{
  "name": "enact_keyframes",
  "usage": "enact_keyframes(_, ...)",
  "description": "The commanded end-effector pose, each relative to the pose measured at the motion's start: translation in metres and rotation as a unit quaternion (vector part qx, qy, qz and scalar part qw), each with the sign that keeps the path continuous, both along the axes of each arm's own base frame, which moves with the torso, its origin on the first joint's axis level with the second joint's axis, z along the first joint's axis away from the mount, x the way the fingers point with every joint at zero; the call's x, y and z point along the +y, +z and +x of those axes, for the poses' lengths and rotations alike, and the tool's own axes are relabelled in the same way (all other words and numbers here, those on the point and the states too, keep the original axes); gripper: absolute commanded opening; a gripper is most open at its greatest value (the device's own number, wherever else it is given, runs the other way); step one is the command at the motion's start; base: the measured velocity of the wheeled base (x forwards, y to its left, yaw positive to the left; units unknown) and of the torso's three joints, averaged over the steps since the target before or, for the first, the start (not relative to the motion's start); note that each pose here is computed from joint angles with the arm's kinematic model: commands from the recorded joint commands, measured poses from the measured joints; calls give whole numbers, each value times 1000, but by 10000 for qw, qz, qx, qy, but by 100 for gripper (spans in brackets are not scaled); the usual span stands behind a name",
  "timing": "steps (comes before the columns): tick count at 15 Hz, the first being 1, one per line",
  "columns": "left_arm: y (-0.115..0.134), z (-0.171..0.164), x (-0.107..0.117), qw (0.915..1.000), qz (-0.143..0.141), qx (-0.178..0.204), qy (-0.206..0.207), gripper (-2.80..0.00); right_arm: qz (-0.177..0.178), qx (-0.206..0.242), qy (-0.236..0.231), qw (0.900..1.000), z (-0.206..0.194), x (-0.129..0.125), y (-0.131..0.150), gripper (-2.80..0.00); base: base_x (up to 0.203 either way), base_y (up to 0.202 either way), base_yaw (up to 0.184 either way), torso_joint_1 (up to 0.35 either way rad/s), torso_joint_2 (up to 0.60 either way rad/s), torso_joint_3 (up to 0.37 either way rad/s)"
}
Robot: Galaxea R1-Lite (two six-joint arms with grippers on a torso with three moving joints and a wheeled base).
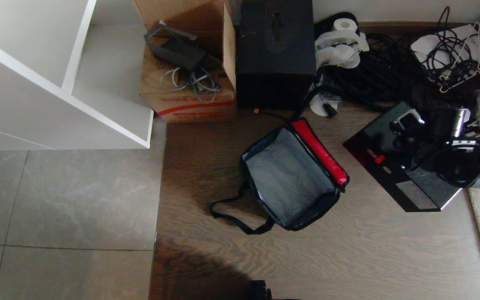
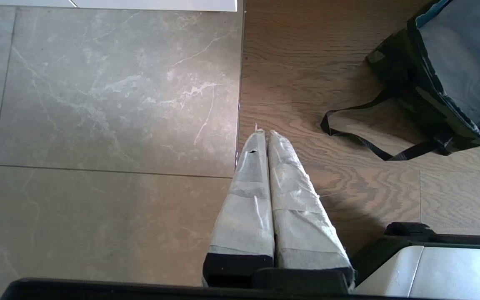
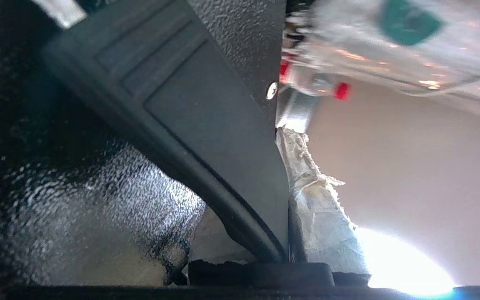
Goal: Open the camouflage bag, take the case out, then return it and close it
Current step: Place the black box back
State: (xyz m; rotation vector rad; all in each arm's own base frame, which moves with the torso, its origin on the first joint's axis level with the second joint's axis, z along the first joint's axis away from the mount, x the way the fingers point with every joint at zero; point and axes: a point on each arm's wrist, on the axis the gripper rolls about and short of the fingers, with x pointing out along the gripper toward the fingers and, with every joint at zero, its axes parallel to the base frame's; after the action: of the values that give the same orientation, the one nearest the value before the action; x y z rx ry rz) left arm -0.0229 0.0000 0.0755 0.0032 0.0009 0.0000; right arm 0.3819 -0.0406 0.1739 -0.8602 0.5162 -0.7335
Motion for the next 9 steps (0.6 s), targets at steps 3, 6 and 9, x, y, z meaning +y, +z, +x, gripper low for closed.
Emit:
enact_keyframes(3, 0, 0, 0, 10000, -1, 3, 0, -280, 4, -150, 230, 9996, -42, 20, 53, -280, 0, 0, 0, 0, 0, 0)
enact_keyframes(6, 0, 0, 0, 10000, 7, -4, 0, -280, 195, -226, 679, 9972, -55, 52, 61, -280, 0, 0, 0, 0, 0, 0)
enact_keyframes(9, 0, 0, 0, 10000, -1, -4, 0, -280, 477, -143, 1146, 9922, -65, 87, 58, -280, 0, 0, 0, 0, 0, 0)
